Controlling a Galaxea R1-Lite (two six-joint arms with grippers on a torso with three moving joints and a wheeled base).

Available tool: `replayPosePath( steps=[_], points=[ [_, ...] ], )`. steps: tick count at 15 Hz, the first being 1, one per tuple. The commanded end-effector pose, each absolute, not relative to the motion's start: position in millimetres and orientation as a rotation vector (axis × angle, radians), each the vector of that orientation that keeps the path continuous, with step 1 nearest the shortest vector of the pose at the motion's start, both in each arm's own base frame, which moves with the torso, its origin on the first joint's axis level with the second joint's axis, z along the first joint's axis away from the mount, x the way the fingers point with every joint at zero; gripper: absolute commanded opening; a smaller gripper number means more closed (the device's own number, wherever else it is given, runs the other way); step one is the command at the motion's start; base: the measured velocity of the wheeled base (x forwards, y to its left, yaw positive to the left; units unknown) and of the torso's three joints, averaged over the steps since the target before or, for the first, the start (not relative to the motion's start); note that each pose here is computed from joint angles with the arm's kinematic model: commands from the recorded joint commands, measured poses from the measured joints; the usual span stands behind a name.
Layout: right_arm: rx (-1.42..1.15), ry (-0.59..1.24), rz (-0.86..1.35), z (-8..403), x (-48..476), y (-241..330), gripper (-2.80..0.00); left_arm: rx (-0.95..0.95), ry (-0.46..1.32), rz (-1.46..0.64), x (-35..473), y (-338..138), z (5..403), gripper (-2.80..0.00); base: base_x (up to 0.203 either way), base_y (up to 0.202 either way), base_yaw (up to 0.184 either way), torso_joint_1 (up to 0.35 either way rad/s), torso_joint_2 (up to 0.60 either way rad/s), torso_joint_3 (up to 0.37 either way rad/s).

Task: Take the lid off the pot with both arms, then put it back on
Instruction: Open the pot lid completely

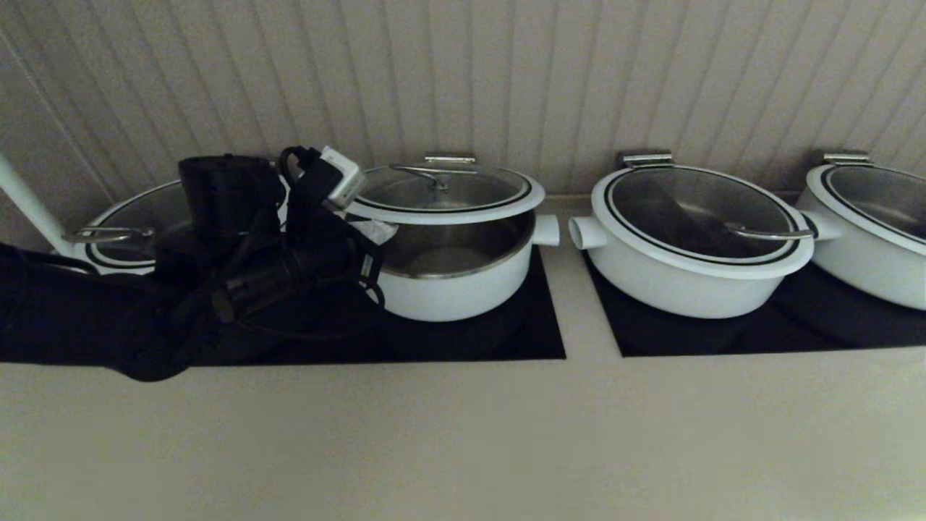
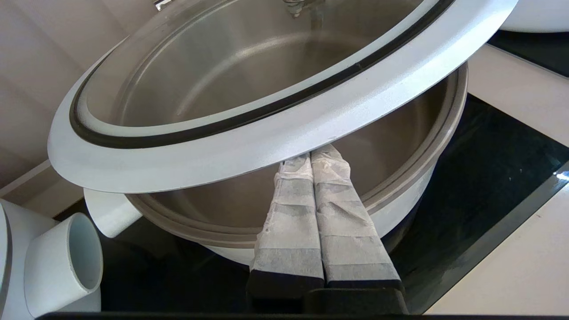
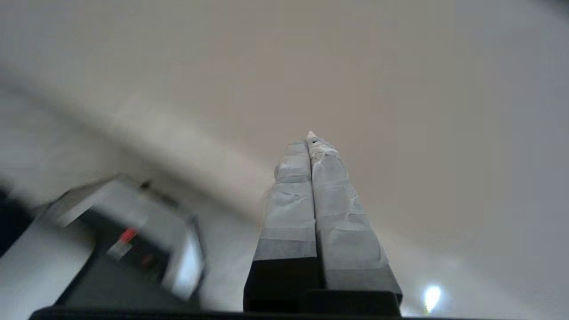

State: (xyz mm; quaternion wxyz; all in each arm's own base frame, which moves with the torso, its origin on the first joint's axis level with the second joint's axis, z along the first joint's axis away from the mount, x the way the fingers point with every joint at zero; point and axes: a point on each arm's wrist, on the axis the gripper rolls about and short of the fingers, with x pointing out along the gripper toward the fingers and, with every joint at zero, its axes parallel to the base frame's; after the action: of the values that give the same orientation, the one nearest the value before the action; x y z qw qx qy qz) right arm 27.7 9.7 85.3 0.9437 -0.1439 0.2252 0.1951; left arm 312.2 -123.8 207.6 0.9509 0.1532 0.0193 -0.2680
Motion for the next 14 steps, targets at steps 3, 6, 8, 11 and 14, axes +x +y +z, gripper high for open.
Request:
replayPosePath(
  steps=[3,6,8,11,14],
  points=[
    [-0.219,0.321,0.395,79.6,1.5,1.9,-2.8,0.312,0.033,-0.546,312.1,-124.1,208.5,-2.8,0.0,0.0,0.0,0.0,0.0,0.0],
    [-0.136,0.284,0.379,78.7,-3.2,0.4,-2.8,0.309,0.029,-0.551,311.0,-126.1,209.2,-2.8,0.0,0.0,0.0,0.0,0.0,0.0],
    [-0.136,0.283,0.379,78.9,-3.2,0.4,-2.8,0.308,0.017,-0.554,310.2,-127.5,210.7,-2.8,0.0,0.0,0.0,0.0,0.0,0.0],
    [-0.135,0.285,0.379,78.4,-3.2,0.4,-2.8,0.307,0.016,-0.554,310.2,-127.5,210.9,-2.8,0.0,0.0,0.0,0.0,0.0,0.0],
    [-0.134,0.286,0.365,78.6,-3.0,0.4,-2.8,0.307,0.016,-0.554,310.3,-127.5,210.7,-2.8,0.0,0.0,0.0,0.0,0.0,0.0]
  ],
)
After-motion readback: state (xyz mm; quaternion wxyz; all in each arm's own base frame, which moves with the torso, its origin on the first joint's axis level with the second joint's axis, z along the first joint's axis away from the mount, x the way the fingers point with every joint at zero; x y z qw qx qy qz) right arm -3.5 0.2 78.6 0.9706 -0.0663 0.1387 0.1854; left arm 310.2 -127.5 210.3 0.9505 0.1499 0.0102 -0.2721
